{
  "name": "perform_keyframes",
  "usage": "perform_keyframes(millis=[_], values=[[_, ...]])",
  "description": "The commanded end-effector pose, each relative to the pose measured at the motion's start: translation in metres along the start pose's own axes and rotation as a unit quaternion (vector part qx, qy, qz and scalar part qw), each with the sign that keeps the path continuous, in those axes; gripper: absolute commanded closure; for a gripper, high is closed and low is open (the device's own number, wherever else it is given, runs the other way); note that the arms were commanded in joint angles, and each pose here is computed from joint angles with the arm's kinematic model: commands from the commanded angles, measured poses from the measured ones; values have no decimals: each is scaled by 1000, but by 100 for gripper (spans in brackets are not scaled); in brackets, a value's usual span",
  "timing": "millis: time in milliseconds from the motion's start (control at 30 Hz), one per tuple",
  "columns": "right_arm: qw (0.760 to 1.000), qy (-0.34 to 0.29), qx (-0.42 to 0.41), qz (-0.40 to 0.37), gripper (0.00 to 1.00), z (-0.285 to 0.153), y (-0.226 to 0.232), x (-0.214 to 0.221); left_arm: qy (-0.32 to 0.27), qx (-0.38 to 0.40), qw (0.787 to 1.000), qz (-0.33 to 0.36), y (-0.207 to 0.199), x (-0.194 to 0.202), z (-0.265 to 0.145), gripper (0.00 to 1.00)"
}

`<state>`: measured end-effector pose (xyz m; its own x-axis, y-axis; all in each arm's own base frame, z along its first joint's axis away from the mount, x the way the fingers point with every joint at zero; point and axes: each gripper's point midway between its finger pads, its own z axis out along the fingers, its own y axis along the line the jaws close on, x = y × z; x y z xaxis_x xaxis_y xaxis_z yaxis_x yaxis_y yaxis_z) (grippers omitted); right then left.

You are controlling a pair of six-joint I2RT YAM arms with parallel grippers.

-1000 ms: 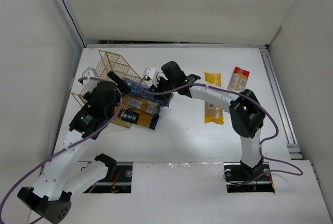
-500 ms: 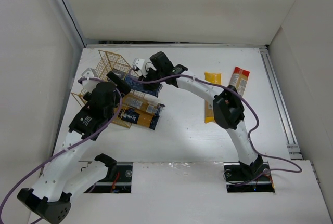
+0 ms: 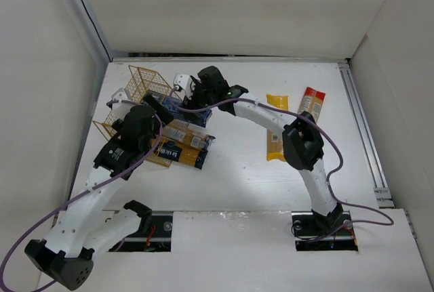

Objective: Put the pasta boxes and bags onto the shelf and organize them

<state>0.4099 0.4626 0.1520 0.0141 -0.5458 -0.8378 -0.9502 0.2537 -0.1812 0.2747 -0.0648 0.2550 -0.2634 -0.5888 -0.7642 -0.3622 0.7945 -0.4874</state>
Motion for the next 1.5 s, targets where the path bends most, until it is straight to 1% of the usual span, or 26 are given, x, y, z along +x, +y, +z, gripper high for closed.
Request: perform_keyframes(millis=[0, 67, 167, 200, 233, 267, 300, 367, 400, 433, 533, 567, 667, 767, 800, 867, 933, 1000, 1100, 1167, 1233, 1267, 1333, 1400, 1433, 1467], values=[[994, -67, 71, -46, 0, -53, -24, -67, -6, 10, 1000, 0, -5, -6, -3, 0], [992, -66, 101, -46, 0, -69, -35, -69, -6, 10, 1000, 0, -5, -6, -3, 0], [989, -66, 134, -14, 0, -110, -48, -60, 0, 9, 1000, -1, -4, -5, -5, 0], [985, -84, 148, -19, 0, -126, -55, -74, 0, 9, 1000, -1, -4, -5, -5, 0], [988, -59, 145, 1, 0, -127, -48, -46, 0, 9, 1000, -1, -4, -5, -5, 0], [985, -46, 163, 14, 0, -138, -52, -34, -2, 12, 1000, -4, -5, -7, -7, 0], [982, -33, 183, 30, 0, -150, -58, -20, -5, 15, 1000, -6, -6, -8, -7, 0], [971, 13, 220, 91, 0, -175, -50, 27, -1, 11, 1000, -3, -3, -4, -5, 0], [954, 49, 269, 124, 0, -195, -61, 57, 1, 8, 1000, -1, -1, -1, -4, 0], [939, 91, 281, 178, 0, -207, -45, 98, 1, 8, 1000, -5, -2, -1, -4, 0], [890, 170, 339, 255, 0, -240, -37, 172, 7, 10, 1000, -3, 1, 5, -2, 0], [872, 203, 341, 286, 0, -246, -22, 202, 11, 13, 1000, -3, 0, 6, -3, 0], [844, 231, 351, 334, 0, -254, -8, 245, 21, 10, 1000, 2, 1, 13, 0, 0], [826, 238, 361, 361, 0, -253, -5, 263, 21, 10, 1000, 2, 1, 13, 0, 0], [815, 259, 364, 370, 0, -251, 1, 278, 25, 13, 1000, 2, 0, 14, 0, 0], [806, 270, 371, 373, 0, -251, 0, 284, 25, 13, 1000, 2, 0, 14, 0, 0], [806, 271, 371, 373, 0, -247, -4, 284, 25, 13, 1000, 2, 0, 14, 0, 0], [816, 256, 353, 379, 0, -237, -5, 278, 25, 13, 1000, 2, 0, 14, 0, 0], [814, 251, 340, 399, 0, -225, -6, 281, 25, 13, 1000, 2, 0, 14, 0, 0], [809, 262, 335, 406, 0, -220, -8, 291, 23, 7, 1000, 0, 3, 14, 0, 0], [810, 258, 328, 413, 0, -217, -11, 290, 23, 7, 1000, 0, 3, 14, 0, 0], [809, 252, 327, 418, 4, -215, -15, 293, 23, 7, 1000, 0, 3, 14, 0, 0], [816, 235, 307, 429, 12, -208, -10, 296, 21, 10, 1000, -3, 3, 12, -2, 0], [821, 213, 305, 433, 40, -205, -11, 298, 21, 10, 1000, -3, 3, 12, -2, 0], [820, 207, 310, 434, 82, -209, -13, 298, 24, 6, 1000, 0, 5, 14, -2, 0], [820, 207, 310, 434, 82, -209, -13, 298, 21, 9, 1000, -2, 2, 11, -3, 0]])
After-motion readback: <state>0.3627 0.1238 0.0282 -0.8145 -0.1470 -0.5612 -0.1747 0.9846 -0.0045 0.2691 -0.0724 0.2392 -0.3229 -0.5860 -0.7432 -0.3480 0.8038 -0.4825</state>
